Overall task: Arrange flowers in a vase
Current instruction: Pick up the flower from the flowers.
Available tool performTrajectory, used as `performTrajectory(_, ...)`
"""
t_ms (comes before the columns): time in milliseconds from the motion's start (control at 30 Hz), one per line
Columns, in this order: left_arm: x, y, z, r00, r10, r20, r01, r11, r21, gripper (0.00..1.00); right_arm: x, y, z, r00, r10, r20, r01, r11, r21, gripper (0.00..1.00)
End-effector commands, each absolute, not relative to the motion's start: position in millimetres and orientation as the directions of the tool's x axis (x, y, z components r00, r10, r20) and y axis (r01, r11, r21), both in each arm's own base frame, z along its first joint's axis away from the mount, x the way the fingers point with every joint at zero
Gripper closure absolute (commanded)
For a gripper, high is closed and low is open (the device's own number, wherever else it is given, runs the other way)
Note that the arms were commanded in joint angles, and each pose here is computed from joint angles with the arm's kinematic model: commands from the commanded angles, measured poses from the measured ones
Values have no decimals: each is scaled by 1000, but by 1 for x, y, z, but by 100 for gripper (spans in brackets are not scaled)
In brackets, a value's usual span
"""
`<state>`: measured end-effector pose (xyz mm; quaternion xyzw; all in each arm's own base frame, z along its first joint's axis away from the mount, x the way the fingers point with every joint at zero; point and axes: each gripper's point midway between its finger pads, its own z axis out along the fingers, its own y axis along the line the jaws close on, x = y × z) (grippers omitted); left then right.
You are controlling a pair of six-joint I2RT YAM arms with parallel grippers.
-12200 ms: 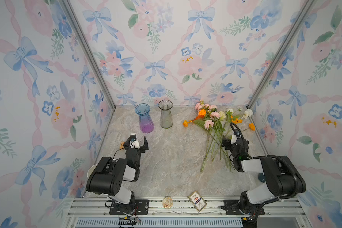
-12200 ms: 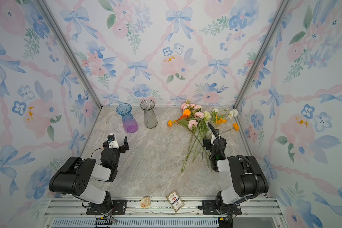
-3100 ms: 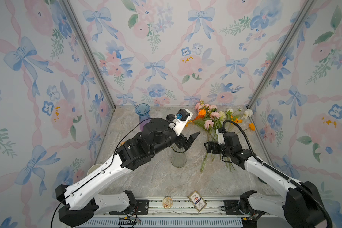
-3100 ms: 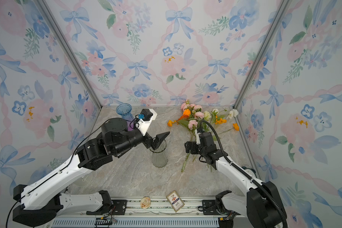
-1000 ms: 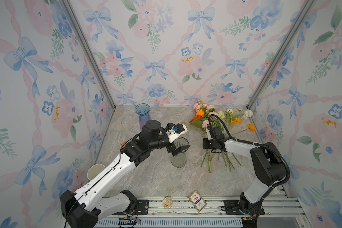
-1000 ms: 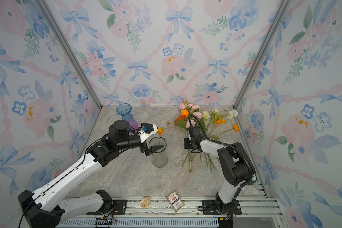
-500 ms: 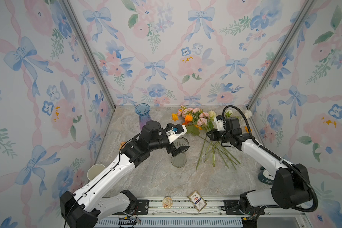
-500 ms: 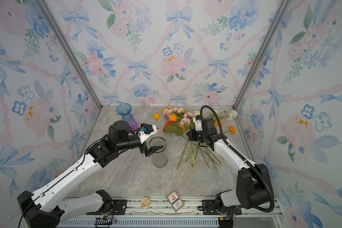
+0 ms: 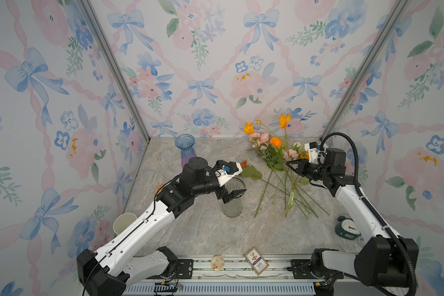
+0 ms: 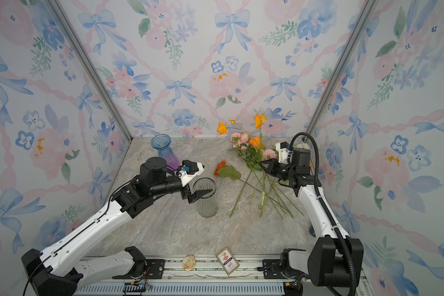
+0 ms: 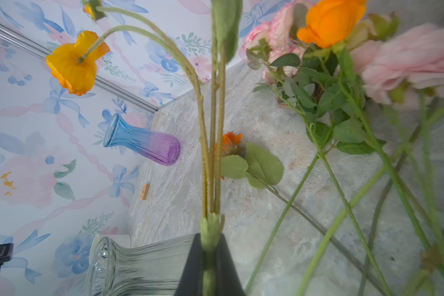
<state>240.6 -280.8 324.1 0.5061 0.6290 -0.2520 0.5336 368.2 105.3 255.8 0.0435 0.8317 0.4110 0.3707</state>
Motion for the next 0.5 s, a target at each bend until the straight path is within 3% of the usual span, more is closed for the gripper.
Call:
performTrajectory(0,238,-282,323,112,368,-923,907,342,247,2,365,122,300,-703,392,-593,-347,540,767,100)
performTrajectory(233,240,-277,324,119,376,-919,895,361,264,2,358,149,319,-659,338,-672,-445,546,710,100)
performTrajectory(467,239,-253,341,151,326,-933,893,361,270,2,349,189,373,-398,265,-878,-557,691,461,100)
